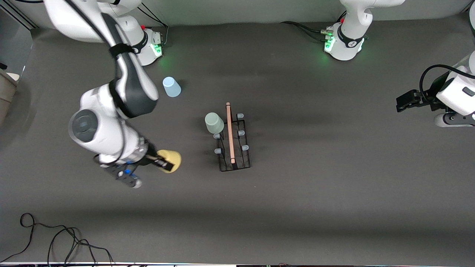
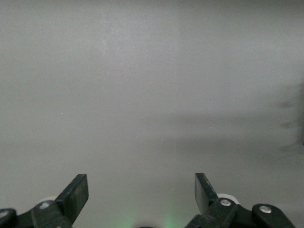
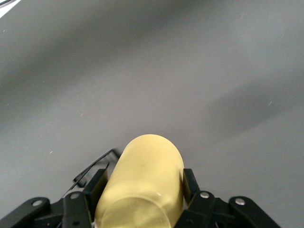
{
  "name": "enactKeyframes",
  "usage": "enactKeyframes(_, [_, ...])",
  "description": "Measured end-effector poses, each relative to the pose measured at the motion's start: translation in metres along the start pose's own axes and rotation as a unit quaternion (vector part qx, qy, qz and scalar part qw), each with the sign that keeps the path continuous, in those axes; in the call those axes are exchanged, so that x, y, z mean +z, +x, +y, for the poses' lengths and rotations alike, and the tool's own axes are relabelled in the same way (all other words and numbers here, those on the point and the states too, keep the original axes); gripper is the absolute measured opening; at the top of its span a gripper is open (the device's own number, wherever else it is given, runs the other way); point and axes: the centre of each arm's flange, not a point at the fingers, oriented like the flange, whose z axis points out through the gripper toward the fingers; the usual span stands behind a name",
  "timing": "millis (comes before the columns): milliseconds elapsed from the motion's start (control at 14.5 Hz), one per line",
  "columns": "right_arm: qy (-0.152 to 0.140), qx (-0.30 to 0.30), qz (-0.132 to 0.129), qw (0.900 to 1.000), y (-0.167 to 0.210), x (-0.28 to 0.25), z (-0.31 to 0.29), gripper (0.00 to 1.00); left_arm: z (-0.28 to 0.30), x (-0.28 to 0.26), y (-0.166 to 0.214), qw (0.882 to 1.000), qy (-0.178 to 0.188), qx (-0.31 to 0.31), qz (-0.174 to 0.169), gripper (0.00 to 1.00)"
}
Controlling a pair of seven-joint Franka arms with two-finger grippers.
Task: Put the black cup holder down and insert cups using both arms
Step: 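Carry the yellow cup over the holder beside the green cup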
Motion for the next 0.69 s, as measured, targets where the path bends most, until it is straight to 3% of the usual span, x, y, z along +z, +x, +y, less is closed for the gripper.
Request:
enactKeyframes(275, [0.025, 0.057, 0.014, 0.998, -0.041, 0.003, -0.036, 0.69, 0.0, 0.0, 0.0, 1.0, 0.0, 0.0, 0.0, 1.0])
enactKeyframes(689, [0.054, 0.106, 0.028, 0.993, -0.07, 0.029, -0.066, 0.69, 0.0, 0.0, 0.0, 1.0, -0.003, -0.001, 0.0, 1.0])
